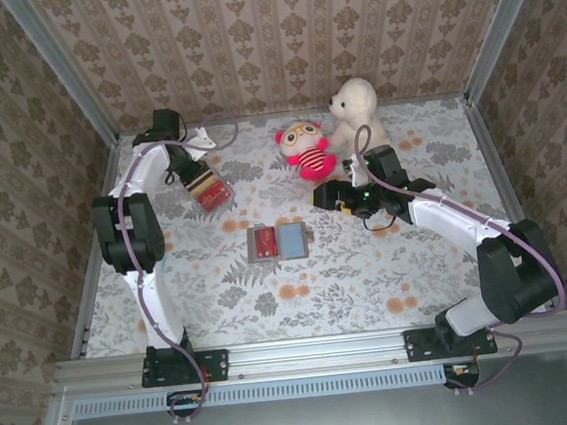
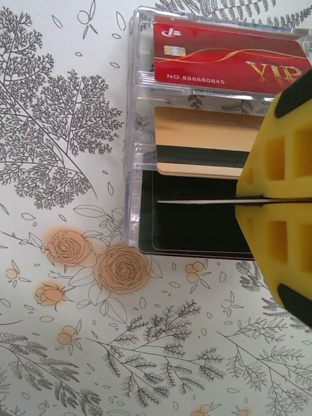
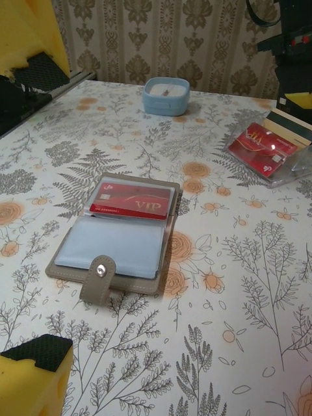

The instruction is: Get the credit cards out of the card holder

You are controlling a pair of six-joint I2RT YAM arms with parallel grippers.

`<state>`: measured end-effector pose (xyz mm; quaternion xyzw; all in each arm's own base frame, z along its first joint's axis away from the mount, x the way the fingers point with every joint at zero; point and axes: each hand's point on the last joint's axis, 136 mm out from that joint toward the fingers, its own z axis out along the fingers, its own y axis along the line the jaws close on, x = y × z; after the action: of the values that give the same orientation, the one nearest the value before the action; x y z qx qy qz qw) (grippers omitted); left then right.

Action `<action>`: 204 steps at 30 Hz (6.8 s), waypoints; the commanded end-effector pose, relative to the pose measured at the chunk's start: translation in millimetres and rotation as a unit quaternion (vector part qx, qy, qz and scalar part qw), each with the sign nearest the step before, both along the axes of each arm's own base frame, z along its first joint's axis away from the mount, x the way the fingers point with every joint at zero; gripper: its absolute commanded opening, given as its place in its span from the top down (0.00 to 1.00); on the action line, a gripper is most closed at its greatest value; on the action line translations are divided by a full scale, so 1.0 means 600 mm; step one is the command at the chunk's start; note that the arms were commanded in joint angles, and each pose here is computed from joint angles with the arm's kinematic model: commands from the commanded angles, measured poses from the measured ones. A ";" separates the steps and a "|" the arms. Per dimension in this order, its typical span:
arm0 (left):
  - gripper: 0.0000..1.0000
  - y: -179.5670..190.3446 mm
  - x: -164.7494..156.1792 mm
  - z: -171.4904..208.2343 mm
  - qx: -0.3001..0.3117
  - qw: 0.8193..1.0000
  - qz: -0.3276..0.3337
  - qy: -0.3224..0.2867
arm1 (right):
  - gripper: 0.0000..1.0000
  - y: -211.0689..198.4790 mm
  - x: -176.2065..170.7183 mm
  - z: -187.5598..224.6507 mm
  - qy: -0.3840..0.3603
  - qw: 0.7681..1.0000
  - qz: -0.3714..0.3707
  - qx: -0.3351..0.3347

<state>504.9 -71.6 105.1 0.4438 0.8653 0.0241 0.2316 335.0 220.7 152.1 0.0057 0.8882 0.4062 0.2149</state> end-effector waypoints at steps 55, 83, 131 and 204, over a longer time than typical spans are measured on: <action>0.37 -0.197 -0.335 -0.024 -0.406 0.817 0.374 0.168 | 0.65 0.223 -0.040 -0.190 0.160 0.982 -0.002 -0.098; 0.63 -0.223 -0.342 -0.134 -0.369 0.806 0.400 0.235 | 0.74 0.241 -0.056 -0.221 0.187 0.979 0.026 -0.075; 0.66 -0.221 -0.327 -0.119 -0.379 0.805 0.393 0.231 | 1.00 0.164 -0.056 -0.171 0.127 0.992 0.002 -0.025; 1.00 -0.147 -0.287 0.135 -0.397 0.868 0.296 0.050 | 0.20 0.146 0.061 0.038 -0.004 0.995 -0.035 0.098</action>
<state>325.1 -180.0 199.5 0.0171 0.8779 -0.3515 0.3249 361.1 309.6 181.4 0.0443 0.8253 0.5149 0.2276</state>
